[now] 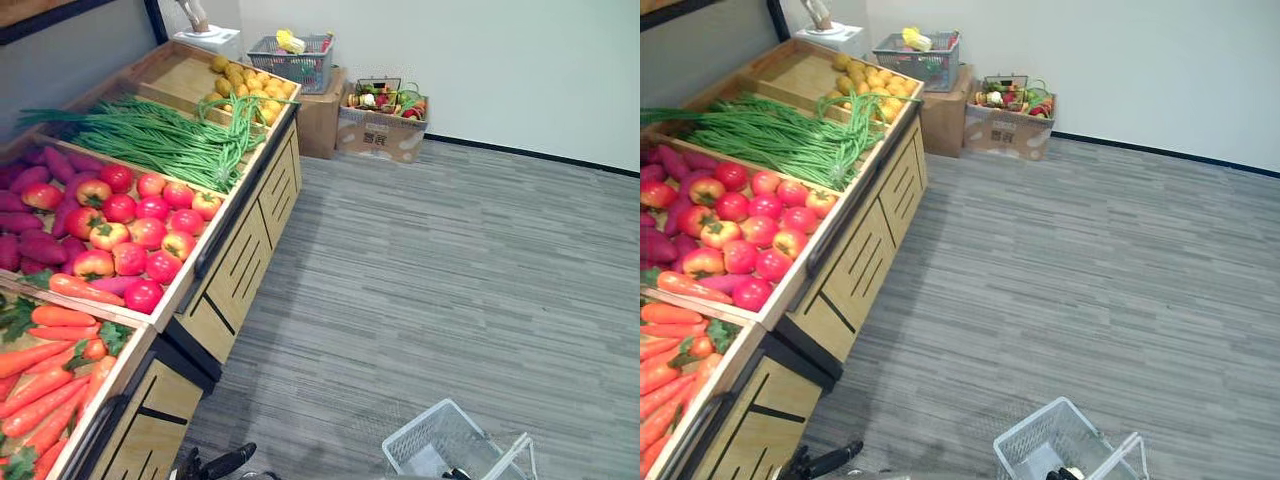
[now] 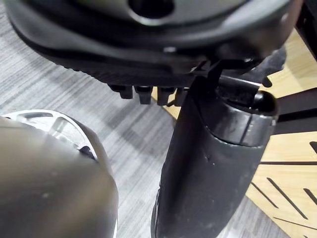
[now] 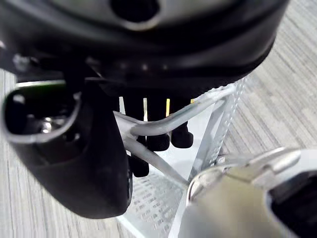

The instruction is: Pick vegetable in the basket

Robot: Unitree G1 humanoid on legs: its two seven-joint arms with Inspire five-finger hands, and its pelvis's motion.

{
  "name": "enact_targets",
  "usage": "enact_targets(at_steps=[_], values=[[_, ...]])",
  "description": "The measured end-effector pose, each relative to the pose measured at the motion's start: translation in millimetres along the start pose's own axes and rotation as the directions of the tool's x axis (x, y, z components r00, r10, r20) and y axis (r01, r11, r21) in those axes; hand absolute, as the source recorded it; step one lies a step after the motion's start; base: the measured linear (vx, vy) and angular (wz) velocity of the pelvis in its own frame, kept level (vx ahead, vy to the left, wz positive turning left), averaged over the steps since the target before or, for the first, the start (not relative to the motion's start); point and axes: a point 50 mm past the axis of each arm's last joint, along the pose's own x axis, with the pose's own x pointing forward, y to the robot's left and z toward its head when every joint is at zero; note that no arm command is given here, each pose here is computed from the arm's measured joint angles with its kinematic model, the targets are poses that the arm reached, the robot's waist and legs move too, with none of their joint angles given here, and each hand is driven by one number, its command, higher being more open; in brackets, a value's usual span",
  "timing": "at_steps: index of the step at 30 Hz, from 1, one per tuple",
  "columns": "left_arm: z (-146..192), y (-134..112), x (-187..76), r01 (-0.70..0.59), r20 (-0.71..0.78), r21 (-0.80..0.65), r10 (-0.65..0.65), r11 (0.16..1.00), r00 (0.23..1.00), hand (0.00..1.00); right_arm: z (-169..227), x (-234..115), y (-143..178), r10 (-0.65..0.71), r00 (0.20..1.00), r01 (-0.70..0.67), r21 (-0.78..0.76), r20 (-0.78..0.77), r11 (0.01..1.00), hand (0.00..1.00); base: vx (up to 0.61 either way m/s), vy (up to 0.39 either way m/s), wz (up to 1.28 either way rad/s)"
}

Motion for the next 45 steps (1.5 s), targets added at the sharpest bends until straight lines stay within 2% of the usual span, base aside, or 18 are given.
enact_targets(at_steps=[8,10,15,20,21,25,33,38,45], values=[[-6,-27,-4,0.094,-0.007,0.051,-0.094,0.994,0.996,1.0,19,5,-30,-0.079,0.995,0.079,-0.007,0.056,0.997,0.0,0.11,0.168,0.63],[-4,-26,-4,0.096,0.0,0.068,-0.096,0.993,0.995,1.0,18,5,-34,-0.094,0.994,0.093,0.006,0.058,0.996,0.0,0.22,0.155,1.44],[-2,-11,-3,0.048,0.008,0.099,-0.049,0.994,0.999,1.0,-5,-3,-20,-0.056,0.998,0.055,0.026,0.022,0.998,0.0,0.3,-0.115,1.29],[-11,-8,-5,-0.006,-0.012,-0.019,0.006,1.0,1.0,1.0,-20,-9,-13,-0.015,1.0,0.015,0.03,-0.014,0.999,0.0,0.34,-0.295,1.11],[-17,-21,-8,0.008,-0.036,-0.068,-0.011,0.998,0.999,1.0,-13,-7,-19,-0.027,1.0,0.027,0.008,0.01,1.0,0.0,0.35,-0.238,0.66],[-15,-34,-10,0.041,-0.023,-0.07,-0.042,0.997,0.999,1.0,-3,-5,-14,0.01,0.999,-0.007,-0.051,0.049,0.999,0.0,0.25,-0.245,0.73],[-19,-32,-11,0.018,-0.037,-0.106,-0.022,0.994,0.999,1.0,-5,-5,-15,0.005,0.999,-0.003,-0.068,0.037,0.998,0.0,0.07,-0.045,0.4],[-19,-21,-9,-0.012,-0.042,-0.12,0.007,0.993,0.999,1.0,-15,-6,-16,-0.012,1.0,0.012,-0.073,-0.006,0.997,0.0,-0.04,0.064,0.61],[-18,-3,-8,-0.129,-0.055,-0.214,0.12,0.968,0.991,1.0,-10,-6,-2,0.01,1.0,-0.009,-0.082,0.016,0.997,0.0,-0.13,0.045,0.57]])
